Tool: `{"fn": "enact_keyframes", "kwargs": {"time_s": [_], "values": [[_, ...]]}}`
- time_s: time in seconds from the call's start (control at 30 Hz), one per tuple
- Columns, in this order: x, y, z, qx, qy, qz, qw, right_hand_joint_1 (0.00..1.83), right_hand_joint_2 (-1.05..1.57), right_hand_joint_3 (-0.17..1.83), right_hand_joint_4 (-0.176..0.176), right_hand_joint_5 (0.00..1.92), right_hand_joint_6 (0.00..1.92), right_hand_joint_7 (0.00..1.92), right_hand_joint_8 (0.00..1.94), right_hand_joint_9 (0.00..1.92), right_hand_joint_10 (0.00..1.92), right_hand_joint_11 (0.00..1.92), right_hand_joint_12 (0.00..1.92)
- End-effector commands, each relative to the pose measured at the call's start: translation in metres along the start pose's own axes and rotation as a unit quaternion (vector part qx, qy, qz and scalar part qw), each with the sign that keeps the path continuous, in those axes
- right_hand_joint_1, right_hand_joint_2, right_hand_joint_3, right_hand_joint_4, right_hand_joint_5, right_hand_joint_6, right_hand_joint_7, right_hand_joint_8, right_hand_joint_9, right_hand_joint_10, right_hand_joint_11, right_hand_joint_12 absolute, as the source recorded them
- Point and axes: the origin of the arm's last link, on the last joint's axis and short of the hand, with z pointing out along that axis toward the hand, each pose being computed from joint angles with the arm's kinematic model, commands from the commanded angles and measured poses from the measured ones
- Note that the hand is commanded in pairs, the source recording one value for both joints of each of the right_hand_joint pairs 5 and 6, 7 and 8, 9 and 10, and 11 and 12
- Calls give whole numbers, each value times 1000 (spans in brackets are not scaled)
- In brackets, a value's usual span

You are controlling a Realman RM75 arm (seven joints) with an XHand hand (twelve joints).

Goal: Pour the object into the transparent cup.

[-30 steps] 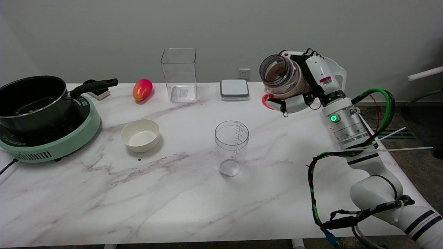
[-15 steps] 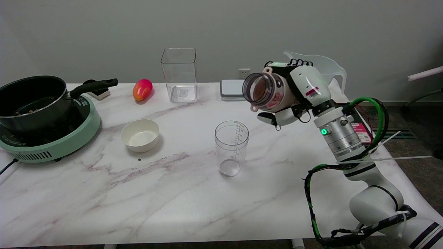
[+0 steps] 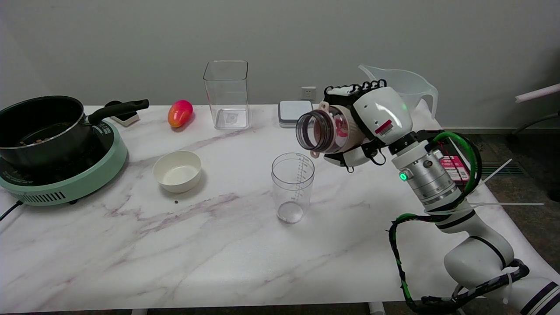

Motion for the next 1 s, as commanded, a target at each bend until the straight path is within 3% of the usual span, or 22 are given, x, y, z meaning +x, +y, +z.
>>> {"fn": "enact_keyframes", "kwargs": {"time_s": [0.03,0.4,1.0], "values": [[3,-3,0,61,-21,-87,994,1409,1006,540,0,1400,1400,1503,1503,1358,1358,1174,1174],[11,8,15,41,-47,-73,995,1433,907,608,0,1349,1349,1478,1478,1329,1329,1151,1151],[5,10,19,56,-99,-150,982,1482,765,742,0,1260,1260,1447,1447,1307,1307,1122,1122]]}}
